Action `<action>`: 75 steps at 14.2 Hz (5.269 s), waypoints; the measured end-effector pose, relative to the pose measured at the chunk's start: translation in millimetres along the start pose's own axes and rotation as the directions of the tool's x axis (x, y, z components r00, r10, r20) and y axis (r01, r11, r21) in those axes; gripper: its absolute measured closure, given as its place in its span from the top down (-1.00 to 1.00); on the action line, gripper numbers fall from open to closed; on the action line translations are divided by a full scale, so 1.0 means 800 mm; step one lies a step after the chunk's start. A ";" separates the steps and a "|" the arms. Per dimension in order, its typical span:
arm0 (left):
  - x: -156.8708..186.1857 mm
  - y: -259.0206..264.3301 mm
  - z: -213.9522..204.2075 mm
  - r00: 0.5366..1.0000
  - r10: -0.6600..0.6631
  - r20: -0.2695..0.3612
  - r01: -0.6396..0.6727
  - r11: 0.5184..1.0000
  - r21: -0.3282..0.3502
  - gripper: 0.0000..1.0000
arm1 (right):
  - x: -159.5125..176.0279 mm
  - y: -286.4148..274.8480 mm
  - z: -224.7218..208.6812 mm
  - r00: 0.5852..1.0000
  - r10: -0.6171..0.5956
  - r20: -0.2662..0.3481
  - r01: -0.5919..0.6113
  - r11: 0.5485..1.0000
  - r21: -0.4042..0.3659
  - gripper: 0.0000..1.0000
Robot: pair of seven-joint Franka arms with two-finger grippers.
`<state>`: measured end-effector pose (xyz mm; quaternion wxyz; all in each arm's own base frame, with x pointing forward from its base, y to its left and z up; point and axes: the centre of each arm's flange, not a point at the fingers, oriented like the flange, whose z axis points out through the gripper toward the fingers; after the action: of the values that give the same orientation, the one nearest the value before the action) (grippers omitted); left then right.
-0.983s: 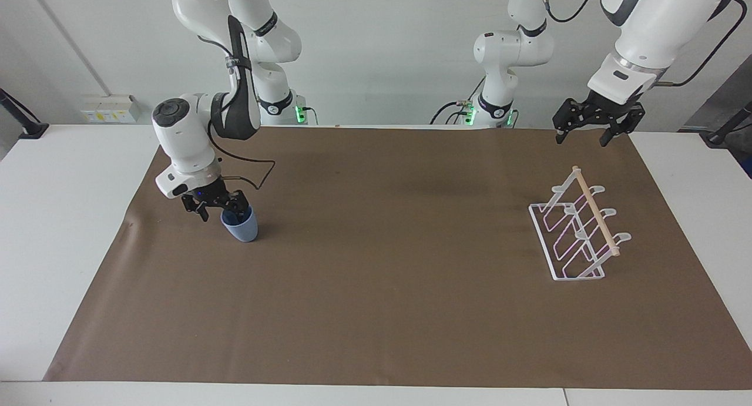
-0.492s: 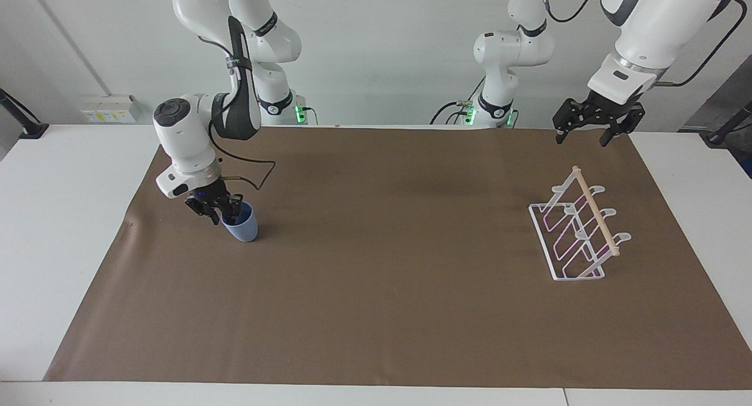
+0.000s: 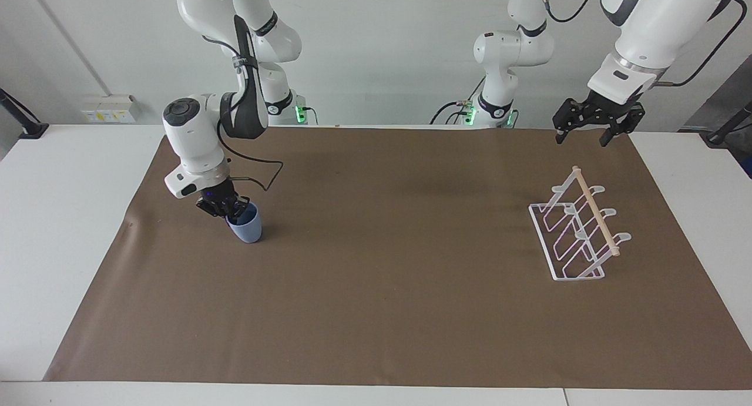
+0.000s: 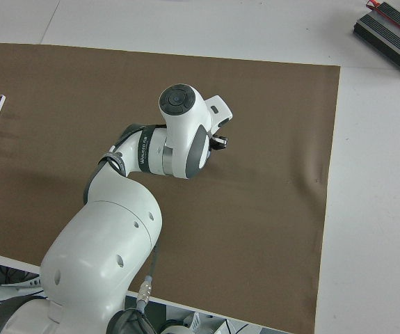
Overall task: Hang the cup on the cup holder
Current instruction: 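Lift the cup with the right gripper while the left gripper rises, then carry the cup toward the left gripper and insert it between fingers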
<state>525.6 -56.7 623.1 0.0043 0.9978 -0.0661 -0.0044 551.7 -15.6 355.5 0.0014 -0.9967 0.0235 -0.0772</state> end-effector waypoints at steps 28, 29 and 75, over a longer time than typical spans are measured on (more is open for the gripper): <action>0.002 0.000 -0.006 0.813 -0.526 0.250 0.576 0.662 -0.479 1.00 | 0.044 -0.329 -0.269 0.998 -0.025 0.054 -0.023 0.680 0.733 -0.90; 0.000 0.006 -0.002 0.765 -0.564 0.310 0.637 0.591 -0.495 1.00 | 0.039 -0.350 -0.276 0.999 0.009 0.041 -0.036 0.660 0.750 -0.90; -0.018 0.093 -0.001 0.171 -0.572 0.802 0.958 -0.093 -0.271 0.47 | -0.031 -0.499 -0.313 0.965 0.252 0.076 -0.200 0.517 0.832 0.33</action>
<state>501.1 -128.5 624.5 0.4119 0.6701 0.5607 -0.2586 507.4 384.4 601.9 0.4828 -0.8619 0.1134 -0.1054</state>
